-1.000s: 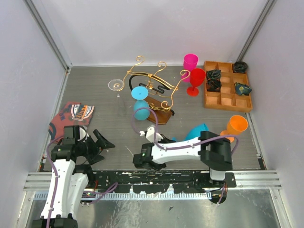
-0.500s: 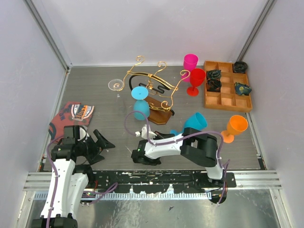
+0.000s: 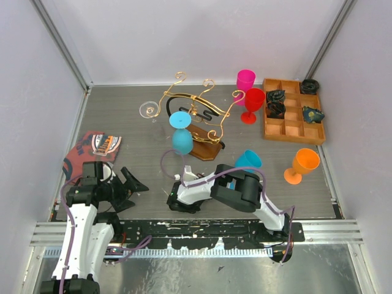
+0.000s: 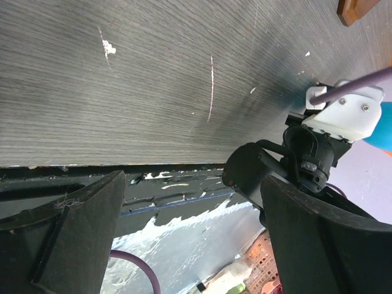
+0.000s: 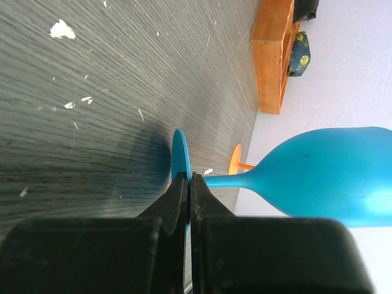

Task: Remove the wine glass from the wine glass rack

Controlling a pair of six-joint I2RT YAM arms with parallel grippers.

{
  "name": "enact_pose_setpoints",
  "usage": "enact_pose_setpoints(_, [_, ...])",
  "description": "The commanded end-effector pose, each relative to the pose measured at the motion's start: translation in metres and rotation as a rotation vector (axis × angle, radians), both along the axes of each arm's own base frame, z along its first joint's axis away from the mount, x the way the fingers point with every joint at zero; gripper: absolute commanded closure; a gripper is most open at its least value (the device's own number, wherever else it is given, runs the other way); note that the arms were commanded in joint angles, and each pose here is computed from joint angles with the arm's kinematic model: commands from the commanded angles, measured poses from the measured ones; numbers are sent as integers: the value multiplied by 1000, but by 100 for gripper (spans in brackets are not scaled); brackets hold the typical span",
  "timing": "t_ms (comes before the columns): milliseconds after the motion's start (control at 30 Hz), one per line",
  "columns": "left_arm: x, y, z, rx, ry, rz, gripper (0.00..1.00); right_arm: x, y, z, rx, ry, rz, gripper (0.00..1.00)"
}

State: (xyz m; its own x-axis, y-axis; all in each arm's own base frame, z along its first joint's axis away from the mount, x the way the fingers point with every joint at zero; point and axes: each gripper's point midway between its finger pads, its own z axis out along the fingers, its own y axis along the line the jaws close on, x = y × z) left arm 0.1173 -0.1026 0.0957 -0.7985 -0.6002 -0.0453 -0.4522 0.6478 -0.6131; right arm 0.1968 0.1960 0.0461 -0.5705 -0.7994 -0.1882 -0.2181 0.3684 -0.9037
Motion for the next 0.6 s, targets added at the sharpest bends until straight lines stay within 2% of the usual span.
enact_pose_setpoints(0, [-3,-4,-1,-24,7,-24,2,-2,9,-1,36,-25,-32,99])
enact_pose_setpoints(233, [-3,-4,-1,-25,6,-28,2,-7,15,-21,85,10,-56,99])
enact_pose_setpoints(400, [-3,-5,-3,-30,24,-31,2,-10,20,-35,116,37,-66,91])
enact_pose_setpoints(567, [-4,-5,-3,-28,20,-32,2,-12,24,-44,151,54,-77,89])
